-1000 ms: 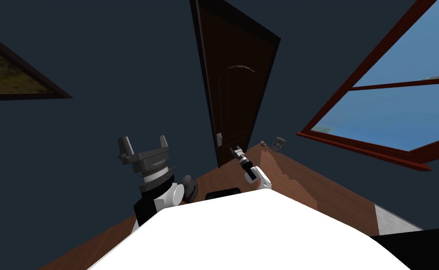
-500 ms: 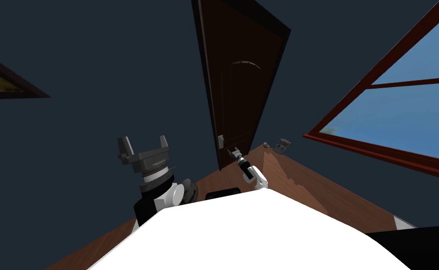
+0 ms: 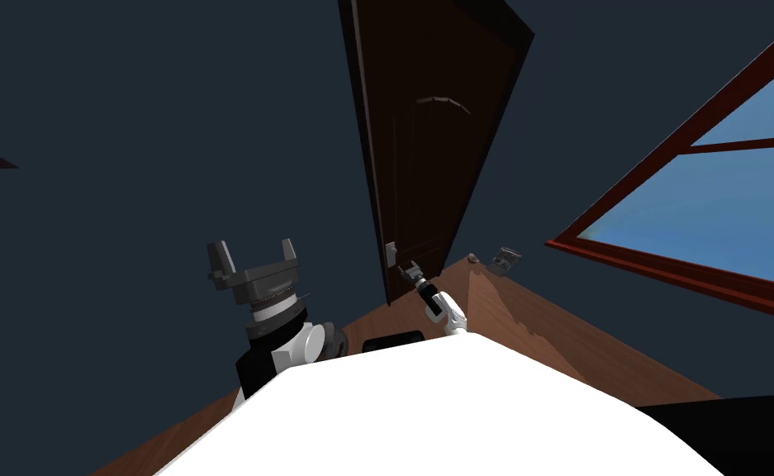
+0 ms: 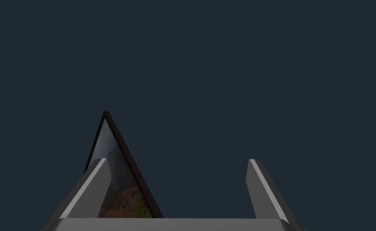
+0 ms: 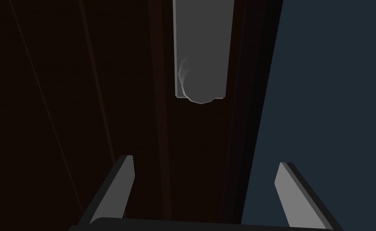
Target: Pull the door open
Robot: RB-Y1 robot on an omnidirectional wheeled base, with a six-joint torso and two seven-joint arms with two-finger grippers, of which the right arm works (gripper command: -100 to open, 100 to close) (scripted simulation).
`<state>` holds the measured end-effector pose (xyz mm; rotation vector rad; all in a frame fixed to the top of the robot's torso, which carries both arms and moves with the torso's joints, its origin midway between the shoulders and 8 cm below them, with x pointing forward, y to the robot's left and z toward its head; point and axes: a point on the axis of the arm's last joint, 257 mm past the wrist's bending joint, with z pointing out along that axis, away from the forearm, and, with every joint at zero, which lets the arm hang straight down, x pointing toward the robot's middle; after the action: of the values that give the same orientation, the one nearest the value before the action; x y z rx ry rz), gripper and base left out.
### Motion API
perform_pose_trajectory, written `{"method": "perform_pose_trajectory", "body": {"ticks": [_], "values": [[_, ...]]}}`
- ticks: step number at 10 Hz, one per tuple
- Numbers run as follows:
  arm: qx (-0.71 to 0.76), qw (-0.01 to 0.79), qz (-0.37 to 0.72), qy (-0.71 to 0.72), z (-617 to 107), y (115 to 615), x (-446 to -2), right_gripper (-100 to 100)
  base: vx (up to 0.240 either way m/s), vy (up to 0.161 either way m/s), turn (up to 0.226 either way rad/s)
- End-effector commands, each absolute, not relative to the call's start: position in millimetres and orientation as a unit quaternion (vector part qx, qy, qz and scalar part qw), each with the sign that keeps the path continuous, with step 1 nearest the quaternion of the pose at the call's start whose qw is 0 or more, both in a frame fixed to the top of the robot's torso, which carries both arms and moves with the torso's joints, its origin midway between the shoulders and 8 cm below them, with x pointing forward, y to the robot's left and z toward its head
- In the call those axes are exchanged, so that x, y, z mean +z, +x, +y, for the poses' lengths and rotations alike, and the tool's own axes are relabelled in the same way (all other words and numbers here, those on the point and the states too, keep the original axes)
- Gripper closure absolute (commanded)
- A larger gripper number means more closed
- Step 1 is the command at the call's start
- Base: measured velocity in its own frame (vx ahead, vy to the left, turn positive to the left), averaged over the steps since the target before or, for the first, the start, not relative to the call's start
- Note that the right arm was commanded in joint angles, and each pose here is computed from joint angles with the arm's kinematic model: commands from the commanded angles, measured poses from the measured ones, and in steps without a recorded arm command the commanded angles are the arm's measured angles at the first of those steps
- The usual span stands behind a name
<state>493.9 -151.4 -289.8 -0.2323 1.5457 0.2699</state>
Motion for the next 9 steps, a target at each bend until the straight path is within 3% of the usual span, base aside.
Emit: {"method": "perform_pose_trajectory", "body": {"ticks": [1,9], "values": [[0.104,0.703,0.696,-0.098,-171,500,-291,-100,-0.010,0.019,0.253],[0.036,0.710,0.701,-0.059,-251,521,-290,-100,-0.024,0.021,0.198]]}}
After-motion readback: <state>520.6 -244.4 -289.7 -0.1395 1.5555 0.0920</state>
